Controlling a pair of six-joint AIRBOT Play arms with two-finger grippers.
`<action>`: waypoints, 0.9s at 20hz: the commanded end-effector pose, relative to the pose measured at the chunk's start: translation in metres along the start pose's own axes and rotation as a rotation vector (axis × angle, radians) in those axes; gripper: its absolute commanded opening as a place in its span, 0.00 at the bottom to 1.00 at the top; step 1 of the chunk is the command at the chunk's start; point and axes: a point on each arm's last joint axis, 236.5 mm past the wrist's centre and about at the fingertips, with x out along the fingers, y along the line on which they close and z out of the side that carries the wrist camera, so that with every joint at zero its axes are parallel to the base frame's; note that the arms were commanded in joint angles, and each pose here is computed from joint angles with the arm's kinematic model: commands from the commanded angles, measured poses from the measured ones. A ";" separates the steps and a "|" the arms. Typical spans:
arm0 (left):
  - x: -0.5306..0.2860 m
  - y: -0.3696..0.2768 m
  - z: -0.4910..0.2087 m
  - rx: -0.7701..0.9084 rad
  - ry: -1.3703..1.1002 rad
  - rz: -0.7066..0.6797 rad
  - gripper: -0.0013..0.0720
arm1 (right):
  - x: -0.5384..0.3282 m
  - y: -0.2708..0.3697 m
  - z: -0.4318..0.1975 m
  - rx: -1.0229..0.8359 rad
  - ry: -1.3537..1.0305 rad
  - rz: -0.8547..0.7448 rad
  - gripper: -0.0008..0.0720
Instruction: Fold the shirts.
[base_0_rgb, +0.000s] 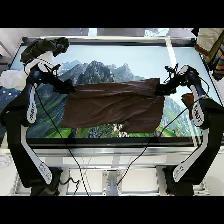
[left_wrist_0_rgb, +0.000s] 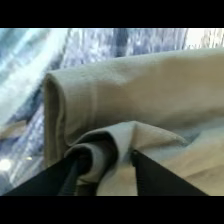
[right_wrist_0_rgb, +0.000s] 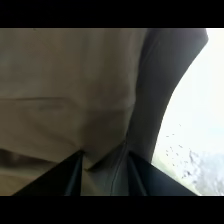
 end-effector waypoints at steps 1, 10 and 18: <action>-0.008 -0.001 -0.009 -0.006 0.044 0.000 0.62 | -0.012 0.001 0.001 -0.016 -0.011 -0.009 0.48; -0.104 0.013 0.006 0.110 -0.051 0.214 0.62 | -0.101 -0.005 0.021 -0.108 -0.195 -0.166 0.49; -0.332 -0.207 0.031 0.462 -0.799 -0.262 0.62 | -0.281 0.064 0.038 -0.228 -0.591 -0.183 0.48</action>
